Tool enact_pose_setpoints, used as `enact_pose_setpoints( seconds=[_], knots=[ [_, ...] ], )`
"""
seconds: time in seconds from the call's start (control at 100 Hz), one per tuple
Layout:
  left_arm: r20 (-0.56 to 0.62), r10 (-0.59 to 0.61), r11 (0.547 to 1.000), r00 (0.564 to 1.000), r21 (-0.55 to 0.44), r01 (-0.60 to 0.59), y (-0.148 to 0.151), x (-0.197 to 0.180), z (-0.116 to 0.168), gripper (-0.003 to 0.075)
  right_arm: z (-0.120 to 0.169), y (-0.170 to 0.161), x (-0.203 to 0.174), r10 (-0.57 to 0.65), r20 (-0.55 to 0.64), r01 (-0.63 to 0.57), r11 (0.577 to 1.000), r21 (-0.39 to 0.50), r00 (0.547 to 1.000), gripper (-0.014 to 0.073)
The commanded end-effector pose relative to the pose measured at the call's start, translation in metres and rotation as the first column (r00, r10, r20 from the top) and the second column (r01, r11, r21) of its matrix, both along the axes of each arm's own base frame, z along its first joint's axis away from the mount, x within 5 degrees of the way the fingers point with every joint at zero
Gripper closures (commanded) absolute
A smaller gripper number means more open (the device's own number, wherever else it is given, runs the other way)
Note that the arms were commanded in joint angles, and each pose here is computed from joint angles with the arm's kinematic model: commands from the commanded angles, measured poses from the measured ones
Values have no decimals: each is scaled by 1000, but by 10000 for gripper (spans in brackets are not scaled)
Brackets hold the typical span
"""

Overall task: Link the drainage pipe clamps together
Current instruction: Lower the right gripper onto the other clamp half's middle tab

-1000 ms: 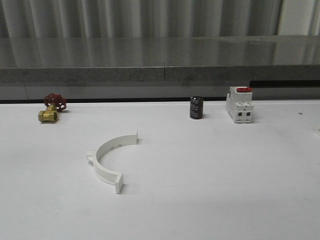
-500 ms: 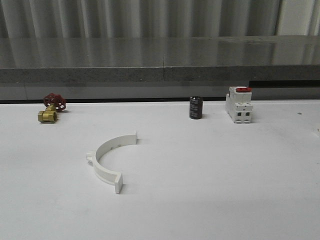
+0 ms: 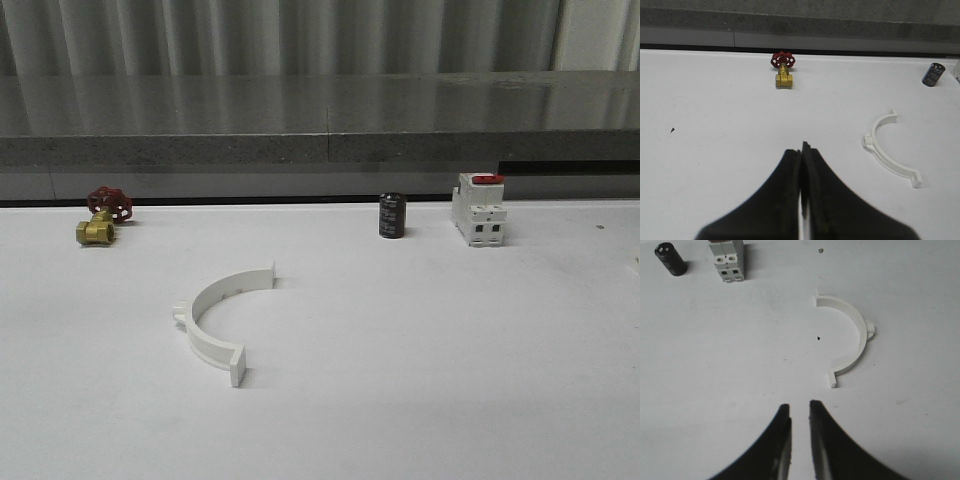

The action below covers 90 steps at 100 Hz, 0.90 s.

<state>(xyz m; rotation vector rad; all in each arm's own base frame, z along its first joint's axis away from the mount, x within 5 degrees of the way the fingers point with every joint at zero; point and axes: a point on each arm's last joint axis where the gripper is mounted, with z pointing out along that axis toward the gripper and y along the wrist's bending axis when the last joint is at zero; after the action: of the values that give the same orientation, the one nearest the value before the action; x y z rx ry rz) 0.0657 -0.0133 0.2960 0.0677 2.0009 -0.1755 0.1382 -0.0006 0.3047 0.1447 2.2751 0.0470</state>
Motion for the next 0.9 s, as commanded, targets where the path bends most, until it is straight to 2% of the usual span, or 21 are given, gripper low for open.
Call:
enact_pose_setpoints(
  seconds=[0.0, 0.06, 0.11, 0.25, 0.4, 0.57, 0.69, 0.89],
  knots=[
    [86, 14, 1000, 996, -24, -12, 0, 3, 14, 741, 14, 0, 4, 6, 67, -6, 1000, -6, 998, 264],
    [86, 14, 1000, 996, -24, -12, 0, 3, 14, 741, 13, 0, 3, 6, 63, -6, 1000, -6, 998, 148],
    [86, 14, 1000, 996, -24, -12, 0, 3, 14, 741, 14, 0, 4, 6, 62, -6, 1000, -5, 998, 115],
    [86, 14, 1000, 996, -24, -12, 0, 3, 14, 741, 20, 1, 21, 5, 12, -5, 1000, 0, 1000, 117],
    [86, 14, 1000, 996, -24, -12, 0, 3, 14, 741, 31, 0, 59, 2, -38, -2, 1000, 0, 999, 117],
    [86, 14, 1000, 996, -24, -12, 0, 3, 14, 741, 31, -10, 99, -41, -101, 41, 999, -5, 994, 117],
    [86, 14, 1000, 996, -24, -12, 0, 3, 14, 741, 22, -28, 123, -70, -152, 65, 997, -37, 986, 117],
    [86, 14, 1000, 996, -24, -12, 0, 3, 14, 741, -11, -60, 156, -92, -243, 84, 995, -43, 966, 117]
  ],
)
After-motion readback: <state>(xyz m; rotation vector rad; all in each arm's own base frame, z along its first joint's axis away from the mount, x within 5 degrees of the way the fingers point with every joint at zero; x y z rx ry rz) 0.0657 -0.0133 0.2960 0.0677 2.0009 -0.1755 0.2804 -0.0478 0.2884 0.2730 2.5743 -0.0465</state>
